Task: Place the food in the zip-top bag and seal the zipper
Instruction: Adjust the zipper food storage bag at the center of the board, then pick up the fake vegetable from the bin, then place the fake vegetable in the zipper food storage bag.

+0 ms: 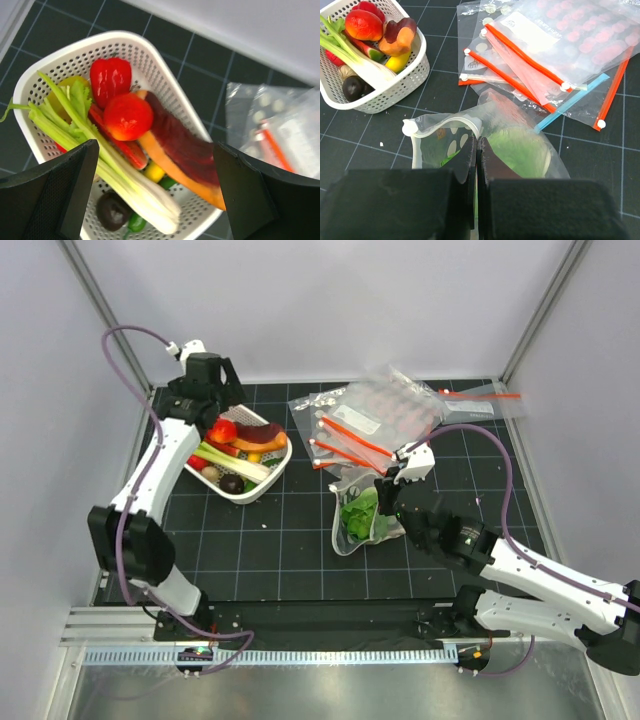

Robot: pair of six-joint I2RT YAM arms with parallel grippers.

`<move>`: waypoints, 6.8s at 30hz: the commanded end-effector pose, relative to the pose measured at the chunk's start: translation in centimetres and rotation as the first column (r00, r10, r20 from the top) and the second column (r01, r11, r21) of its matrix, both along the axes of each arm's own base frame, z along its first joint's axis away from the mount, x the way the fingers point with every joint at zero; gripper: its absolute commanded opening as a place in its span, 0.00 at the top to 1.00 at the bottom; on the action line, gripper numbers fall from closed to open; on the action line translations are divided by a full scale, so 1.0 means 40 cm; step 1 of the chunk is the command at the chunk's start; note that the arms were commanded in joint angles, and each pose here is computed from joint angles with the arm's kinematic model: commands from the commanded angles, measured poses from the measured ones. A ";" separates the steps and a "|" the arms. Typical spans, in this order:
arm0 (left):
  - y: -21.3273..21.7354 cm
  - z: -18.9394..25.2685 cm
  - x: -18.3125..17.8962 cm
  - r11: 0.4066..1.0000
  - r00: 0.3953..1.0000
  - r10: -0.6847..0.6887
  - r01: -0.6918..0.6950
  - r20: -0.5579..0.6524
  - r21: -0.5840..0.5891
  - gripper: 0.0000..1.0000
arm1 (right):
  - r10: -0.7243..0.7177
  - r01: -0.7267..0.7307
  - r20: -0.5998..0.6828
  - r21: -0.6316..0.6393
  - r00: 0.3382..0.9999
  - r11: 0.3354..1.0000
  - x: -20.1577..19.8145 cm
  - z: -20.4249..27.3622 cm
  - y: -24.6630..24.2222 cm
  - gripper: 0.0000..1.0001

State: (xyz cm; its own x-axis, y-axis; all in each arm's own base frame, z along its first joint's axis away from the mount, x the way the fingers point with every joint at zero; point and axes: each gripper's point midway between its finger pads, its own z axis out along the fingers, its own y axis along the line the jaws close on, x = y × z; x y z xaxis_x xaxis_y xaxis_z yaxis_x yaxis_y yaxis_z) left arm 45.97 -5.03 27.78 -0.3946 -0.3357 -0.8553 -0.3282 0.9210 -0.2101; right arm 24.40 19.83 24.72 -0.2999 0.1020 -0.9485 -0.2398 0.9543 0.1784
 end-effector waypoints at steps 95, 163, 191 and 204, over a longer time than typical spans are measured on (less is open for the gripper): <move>-0.800 -0.113 -0.559 0.362 0.213 -0.843 0.904 0.494 0.227 0.74 | 0.220 -0.214 -0.022 0.167 0.975 0.963 -0.047 0.054 0.115 0.99; -0.748 -0.241 -0.533 0.598 0.607 -0.795 0.785 -0.009 0.161 0.46 | 0.028 -0.043 0.064 0.252 0.998 0.967 -0.039 0.100 -0.009 0.99; -0.567 -0.044 -0.556 0.622 0.653 -0.748 0.751 0.116 -0.220 1.00 | 0.483 -0.484 0.038 0.129 0.875 0.866 -0.122 0.092 0.183 0.97; -0.600 0.051 -0.688 0.407 0.539 -0.812 0.799 0.225 -0.443 1.00 | 0.419 -0.401 -0.105 0.157 0.902 0.903 -0.151 0.193 0.124 0.99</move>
